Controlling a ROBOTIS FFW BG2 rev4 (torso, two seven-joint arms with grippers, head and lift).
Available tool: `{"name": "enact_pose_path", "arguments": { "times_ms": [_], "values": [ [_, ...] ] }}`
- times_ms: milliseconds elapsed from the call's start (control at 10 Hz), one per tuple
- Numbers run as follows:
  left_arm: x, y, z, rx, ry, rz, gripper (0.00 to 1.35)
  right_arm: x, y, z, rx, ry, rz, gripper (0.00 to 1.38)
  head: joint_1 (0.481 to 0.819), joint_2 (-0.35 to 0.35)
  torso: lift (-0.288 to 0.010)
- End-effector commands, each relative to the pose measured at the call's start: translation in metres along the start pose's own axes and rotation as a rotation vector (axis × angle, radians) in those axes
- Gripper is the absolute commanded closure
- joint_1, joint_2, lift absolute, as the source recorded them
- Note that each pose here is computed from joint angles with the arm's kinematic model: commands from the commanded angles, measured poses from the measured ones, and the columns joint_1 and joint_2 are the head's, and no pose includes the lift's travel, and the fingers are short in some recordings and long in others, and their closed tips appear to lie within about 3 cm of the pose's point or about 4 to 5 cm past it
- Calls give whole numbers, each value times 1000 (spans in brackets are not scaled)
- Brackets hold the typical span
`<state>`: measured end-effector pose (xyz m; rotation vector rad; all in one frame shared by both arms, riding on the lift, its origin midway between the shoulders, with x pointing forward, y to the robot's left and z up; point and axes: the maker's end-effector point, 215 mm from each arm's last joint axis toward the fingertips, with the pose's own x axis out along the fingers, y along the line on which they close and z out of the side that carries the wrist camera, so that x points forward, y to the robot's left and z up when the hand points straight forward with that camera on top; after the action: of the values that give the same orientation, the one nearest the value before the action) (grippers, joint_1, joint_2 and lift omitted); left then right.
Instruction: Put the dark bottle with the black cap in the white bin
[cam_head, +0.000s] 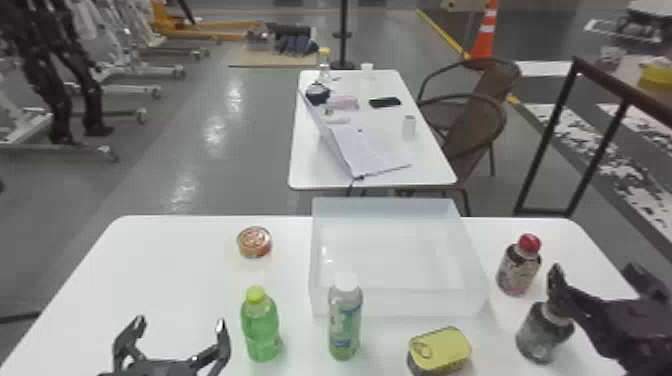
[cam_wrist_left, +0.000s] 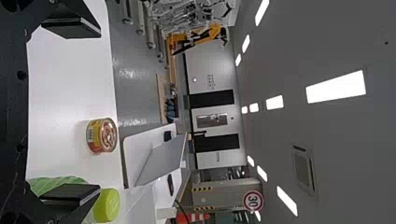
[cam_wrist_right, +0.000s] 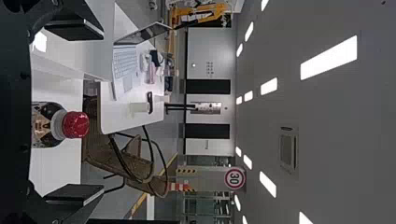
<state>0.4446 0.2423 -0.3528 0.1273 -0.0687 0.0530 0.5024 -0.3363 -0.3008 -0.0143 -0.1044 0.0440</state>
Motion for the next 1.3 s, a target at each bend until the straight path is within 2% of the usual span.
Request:
{"name": "enact_pose_path", "arguments": {
  "times_ms": [0, 100, 200, 400, 1000, 1200],
  "values": [
    [0, 0, 0, -11, -1, 3, 131, 6, 1, -10, 34, 5, 19, 136, 549, 0, -100],
    [0, 0, -1, -15, -2, 4, 131, 14, 9, -10, 36, 7, 79, 136, 549, 0, -100],
    [0, 0, -1, -18, -2, 5, 133, 16, 11, -11, 2, 21, 88, 136, 549, 0, -100],
    [-1, 2, -3, -36, -4, 10, 148, 13, 14, -20, -1, 31, 82, 131, 549, 0, -100],
    [-2, 3, -4, -50, -9, 14, 151, -6, 16, -87, 35, 135, 94, 134, 549, 0, -100],
    [-3, 5, -6, -55, -7, 18, 153, -11, 13, -101, 34, 162, 97, 130, 549, 0, -100]
  ]
}}
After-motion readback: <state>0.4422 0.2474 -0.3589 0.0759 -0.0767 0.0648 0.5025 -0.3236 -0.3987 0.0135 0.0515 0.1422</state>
